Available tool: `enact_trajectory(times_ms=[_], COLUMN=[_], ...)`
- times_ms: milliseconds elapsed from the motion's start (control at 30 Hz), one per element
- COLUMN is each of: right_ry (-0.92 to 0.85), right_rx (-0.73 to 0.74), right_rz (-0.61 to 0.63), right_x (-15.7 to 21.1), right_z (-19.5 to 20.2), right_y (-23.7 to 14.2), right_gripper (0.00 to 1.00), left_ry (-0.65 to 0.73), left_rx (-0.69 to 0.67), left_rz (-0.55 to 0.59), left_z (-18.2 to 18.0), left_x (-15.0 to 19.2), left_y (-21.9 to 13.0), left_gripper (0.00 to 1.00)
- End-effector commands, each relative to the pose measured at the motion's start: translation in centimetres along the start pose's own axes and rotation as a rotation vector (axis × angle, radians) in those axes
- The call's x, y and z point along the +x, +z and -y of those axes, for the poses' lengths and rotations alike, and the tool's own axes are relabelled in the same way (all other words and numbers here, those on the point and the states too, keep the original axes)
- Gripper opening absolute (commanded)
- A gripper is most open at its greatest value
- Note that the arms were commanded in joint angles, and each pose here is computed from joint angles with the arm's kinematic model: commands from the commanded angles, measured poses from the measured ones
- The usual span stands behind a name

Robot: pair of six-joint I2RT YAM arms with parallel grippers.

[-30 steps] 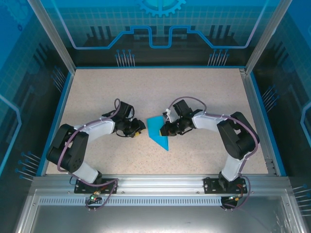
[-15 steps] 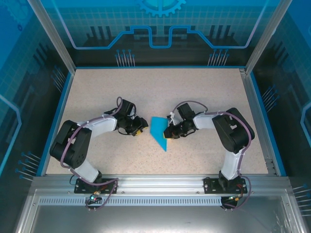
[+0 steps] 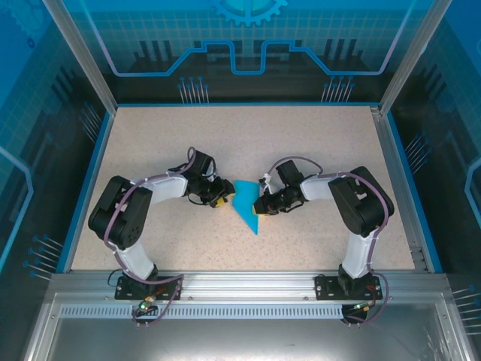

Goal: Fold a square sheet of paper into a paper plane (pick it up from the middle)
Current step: Fold the wing for the fifth time at the center of the table.

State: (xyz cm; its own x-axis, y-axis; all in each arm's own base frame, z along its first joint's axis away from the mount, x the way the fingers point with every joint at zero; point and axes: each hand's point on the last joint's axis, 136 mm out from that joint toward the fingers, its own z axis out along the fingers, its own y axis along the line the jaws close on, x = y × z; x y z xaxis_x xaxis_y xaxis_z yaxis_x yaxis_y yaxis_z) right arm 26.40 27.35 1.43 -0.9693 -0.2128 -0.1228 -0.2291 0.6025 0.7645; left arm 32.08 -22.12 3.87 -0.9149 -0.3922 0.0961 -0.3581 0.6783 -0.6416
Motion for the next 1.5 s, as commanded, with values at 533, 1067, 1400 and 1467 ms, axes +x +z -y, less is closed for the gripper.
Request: enact_trajectory(times_ms=[533, 1067, 1400, 1467], right_ry=[0.079, 0.077, 0.071, 0.069], right_rx=[0.119, 0.132, 0.150, 0.153], right_rz=[-0.078, -0.075, -0.097, -0.097], right_x=[3.1, 3.0, 3.4, 3.3], right_z=[5.0, 5.2, 5.7, 5.7], right_y=[1.8, 1.7, 1.7, 1.6], right_gripper=[0.17, 0.19, 0.18, 0.18], left_ry=[0.070, 0.086, 0.152, 0.154], left_rx=[0.111, 0.144, 0.164, 0.163], left_rz=[-0.123, -0.150, -0.225, -0.229], left_z=[3.1, 3.9, 4.4, 4.4], left_x=[-0.1, 0.0, 0.5, 0.4], left_y=[2.1, 2.2, 2.3, 2.1], left_gripper=[0.41, 0.29, 0.29, 0.26])
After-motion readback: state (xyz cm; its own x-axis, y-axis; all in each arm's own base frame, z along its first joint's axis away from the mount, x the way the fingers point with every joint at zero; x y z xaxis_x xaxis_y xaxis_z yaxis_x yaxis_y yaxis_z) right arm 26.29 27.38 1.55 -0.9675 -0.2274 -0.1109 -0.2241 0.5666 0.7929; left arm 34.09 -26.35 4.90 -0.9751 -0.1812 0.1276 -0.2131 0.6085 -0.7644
